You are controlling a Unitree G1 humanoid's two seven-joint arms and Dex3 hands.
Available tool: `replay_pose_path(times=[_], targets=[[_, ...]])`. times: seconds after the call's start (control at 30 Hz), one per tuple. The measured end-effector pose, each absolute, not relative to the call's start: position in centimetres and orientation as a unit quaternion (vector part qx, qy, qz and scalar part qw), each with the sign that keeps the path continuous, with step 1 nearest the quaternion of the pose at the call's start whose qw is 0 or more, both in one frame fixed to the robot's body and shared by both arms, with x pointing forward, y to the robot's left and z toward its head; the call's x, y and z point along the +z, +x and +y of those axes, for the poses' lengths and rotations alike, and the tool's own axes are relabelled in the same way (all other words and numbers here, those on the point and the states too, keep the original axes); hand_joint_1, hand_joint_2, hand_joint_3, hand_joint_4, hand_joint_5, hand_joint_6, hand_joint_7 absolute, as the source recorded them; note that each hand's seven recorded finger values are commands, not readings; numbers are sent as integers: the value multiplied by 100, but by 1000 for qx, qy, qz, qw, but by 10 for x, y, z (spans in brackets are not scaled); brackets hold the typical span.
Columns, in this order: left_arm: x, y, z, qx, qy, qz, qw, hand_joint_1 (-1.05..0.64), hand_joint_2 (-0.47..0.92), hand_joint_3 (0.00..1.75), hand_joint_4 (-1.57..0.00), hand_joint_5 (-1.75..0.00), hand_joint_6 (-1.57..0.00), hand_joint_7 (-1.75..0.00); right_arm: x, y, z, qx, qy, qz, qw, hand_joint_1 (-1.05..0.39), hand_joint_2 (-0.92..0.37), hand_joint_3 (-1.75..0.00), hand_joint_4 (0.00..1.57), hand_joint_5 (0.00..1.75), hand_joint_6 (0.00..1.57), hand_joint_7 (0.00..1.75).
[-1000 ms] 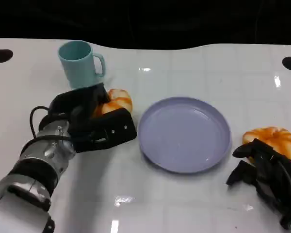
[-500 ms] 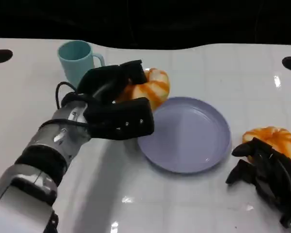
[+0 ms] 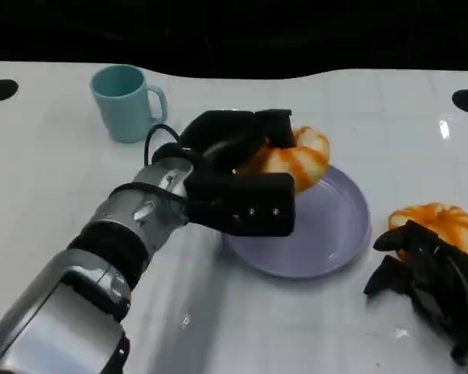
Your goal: Grasp the bread from the table and place it into the plate.
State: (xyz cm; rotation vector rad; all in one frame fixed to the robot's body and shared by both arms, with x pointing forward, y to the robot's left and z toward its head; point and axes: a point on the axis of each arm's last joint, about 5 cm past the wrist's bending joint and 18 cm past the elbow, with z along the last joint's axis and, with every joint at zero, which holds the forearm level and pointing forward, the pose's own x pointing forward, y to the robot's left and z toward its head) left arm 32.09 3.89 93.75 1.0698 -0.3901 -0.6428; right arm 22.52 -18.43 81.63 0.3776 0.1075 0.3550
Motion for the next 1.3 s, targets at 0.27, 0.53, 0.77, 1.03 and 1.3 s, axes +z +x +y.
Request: replay_pose_path(times=[0.27,0.53,0.77,1.03,1.3], targets=[[937,320,30,-325,514,-162,777,-32,85,35,-62,-146,-75,-50,816,225,-184,176,184,50,966,-53,-92,-27,68,157,62,124],[946,325,27,-369,541,-123,746,-52,92,32,-39,-68,-59,-9,816,225,-184,177,187,48,965,-52,-92,-27,68,157,61,125],[947,326,30,-378,552,-110,735,-84,92,48,-8,-52,-42,-4,815,224,-185,173,198,49,963,-53,-92,-26,67,155,62,124],[950,327,32,-374,559,-119,730,-83,92,48,-15,-58,-53,-9,815,224,-185,172,199,49,963,-53,-92,-25,68,154,64,123],[953,329,35,-363,556,-137,735,-81,92,41,-3,-116,-44,-71,815,225,-185,172,200,51,963,-52,-92,-28,67,155,62,124]])
